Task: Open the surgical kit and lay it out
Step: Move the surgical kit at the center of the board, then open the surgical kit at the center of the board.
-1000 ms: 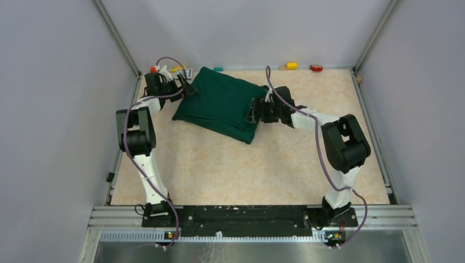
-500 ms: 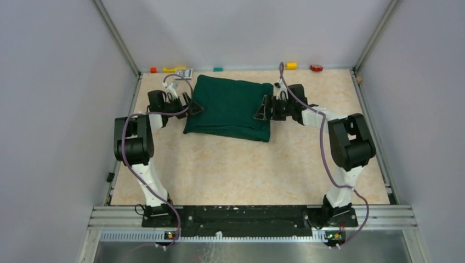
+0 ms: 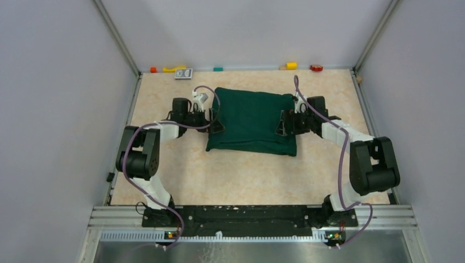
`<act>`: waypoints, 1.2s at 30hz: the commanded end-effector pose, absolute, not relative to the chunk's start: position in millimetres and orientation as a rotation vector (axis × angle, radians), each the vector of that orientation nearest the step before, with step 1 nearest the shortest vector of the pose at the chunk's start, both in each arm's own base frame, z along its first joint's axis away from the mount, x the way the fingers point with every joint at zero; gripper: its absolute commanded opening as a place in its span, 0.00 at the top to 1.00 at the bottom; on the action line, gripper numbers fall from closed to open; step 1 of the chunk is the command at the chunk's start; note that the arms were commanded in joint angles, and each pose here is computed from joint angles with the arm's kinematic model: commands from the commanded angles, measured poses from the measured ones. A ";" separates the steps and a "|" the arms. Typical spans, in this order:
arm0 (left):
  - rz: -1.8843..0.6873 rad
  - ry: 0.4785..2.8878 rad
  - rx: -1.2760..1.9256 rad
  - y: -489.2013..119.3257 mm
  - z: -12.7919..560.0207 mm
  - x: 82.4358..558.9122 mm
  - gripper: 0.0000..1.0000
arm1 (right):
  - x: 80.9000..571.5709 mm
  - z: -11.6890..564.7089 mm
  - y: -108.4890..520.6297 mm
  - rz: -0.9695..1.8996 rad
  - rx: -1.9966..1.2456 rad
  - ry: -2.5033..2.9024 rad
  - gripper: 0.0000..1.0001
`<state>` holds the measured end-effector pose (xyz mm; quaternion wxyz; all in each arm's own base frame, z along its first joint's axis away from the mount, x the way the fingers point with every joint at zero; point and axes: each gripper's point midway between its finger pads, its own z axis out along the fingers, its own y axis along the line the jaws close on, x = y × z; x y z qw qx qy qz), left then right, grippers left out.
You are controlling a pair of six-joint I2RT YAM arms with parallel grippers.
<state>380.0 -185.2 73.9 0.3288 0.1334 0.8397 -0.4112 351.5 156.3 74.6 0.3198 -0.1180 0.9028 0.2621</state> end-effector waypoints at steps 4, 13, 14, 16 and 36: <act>-1.332 2.199 0.516 -226.0 93.1 318.9 0.04 | 353.3 141.0 176.9 0.858 -0.511 2.109 0.09; -1.107 2.157 0.508 -206.7 112.7 345.4 0.01 | 362.6 156.9 154.5 0.759 -0.448 2.105 0.08; -1.045 2.134 0.507 -201.7 119.8 354.1 0.01 | 364.8 161.1 147.8 0.731 -0.427 2.101 0.08; -0.900 2.074 0.514 -190.9 137.2 372.0 0.01 | 367.1 172.4 135.2 0.680 -0.390 2.082 0.08; -0.762 1.626 1.247 -400.9 210.1 315.7 0.12 | 359.1 223.2 -14.8 0.440 0.204 1.948 0.09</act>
